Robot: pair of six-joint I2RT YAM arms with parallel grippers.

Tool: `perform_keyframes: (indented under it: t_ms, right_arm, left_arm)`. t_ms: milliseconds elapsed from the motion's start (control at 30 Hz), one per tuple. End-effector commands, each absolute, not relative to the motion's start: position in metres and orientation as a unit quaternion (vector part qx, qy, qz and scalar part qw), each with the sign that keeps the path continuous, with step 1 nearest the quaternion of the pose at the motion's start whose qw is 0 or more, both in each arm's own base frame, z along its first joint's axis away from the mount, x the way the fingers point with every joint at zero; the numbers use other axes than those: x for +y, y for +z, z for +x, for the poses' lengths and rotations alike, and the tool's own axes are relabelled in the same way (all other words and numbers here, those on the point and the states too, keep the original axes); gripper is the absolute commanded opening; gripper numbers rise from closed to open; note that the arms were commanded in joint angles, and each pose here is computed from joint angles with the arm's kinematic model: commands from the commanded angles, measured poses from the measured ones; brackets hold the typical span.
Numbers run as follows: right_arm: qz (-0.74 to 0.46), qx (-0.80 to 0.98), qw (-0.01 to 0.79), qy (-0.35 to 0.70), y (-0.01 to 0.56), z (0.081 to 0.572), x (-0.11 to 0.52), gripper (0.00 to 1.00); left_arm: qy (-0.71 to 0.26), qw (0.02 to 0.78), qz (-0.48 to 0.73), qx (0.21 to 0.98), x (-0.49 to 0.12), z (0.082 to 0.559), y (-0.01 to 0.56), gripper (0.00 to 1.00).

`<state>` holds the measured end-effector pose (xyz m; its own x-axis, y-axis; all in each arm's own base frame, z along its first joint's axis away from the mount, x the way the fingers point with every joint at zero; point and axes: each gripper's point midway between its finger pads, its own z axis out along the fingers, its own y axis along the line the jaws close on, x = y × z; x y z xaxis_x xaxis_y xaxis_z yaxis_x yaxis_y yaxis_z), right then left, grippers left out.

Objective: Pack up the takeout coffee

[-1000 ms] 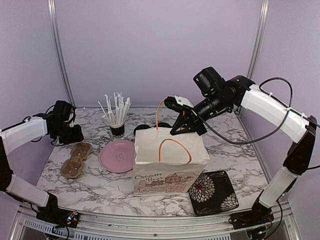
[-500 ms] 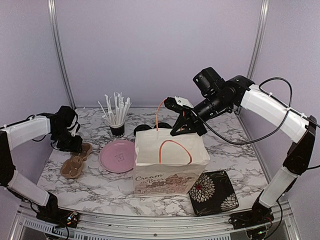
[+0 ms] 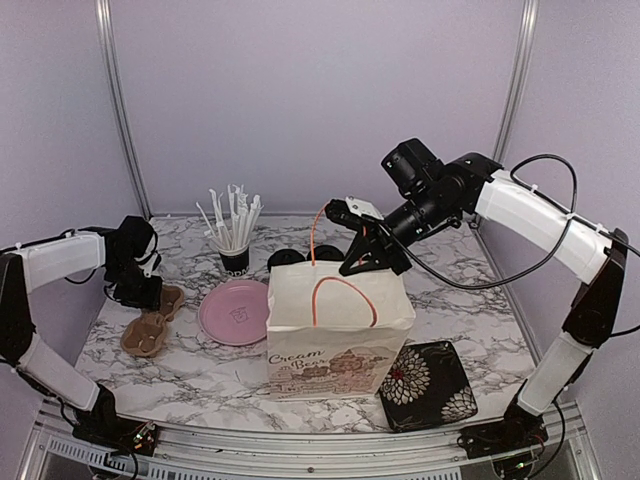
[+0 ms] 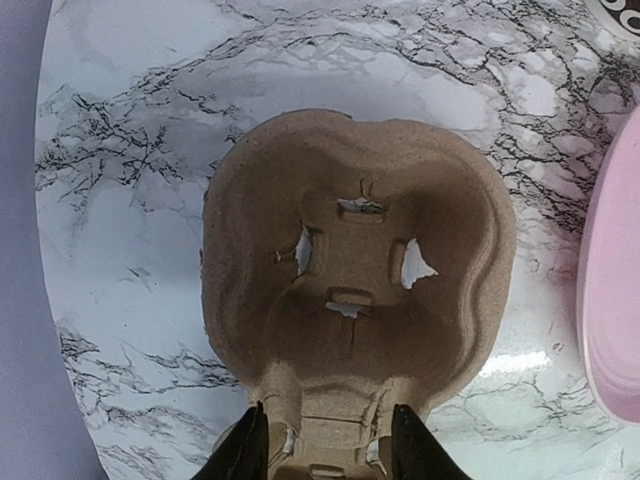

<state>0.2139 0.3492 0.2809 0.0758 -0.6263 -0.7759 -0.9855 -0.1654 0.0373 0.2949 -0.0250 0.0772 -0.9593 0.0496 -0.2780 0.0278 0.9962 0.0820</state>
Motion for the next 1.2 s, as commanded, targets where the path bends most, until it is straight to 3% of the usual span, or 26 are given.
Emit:
perform_keyframes:
  t_ms: [0, 700, 800, 1167]
  right_arm:
    - [-0.690, 0.575, 0.268, 0.348, 0.291, 0.209, 0.355, 0.00]
    - [-0.692, 0.577, 0.257, 0.349, 0.284, 0.210, 0.357, 0.00]
    - [-0.692, 0.578, 0.257, 0.349, 0.283, 0.210, 0.357, 0.00]
    - [-0.686, 0.590, 0.248, 0.346, 0.277, 0.219, 0.367, 0.00]
  left_arm:
    - [0.045, 0.111, 0.012, 0.993, -0.021, 0.289, 0.068, 0.43]
    - [0.030, 0.065, 0.006, 0.997, -0.026, 0.284, 0.050, 0.40]
    - [0.024, 0.063, 0.007, 0.998, -0.028, 0.284, 0.050, 0.35]
    - [0.023, 0.102, -0.003, 0.994, -0.027, 0.287, 0.082, 0.30]
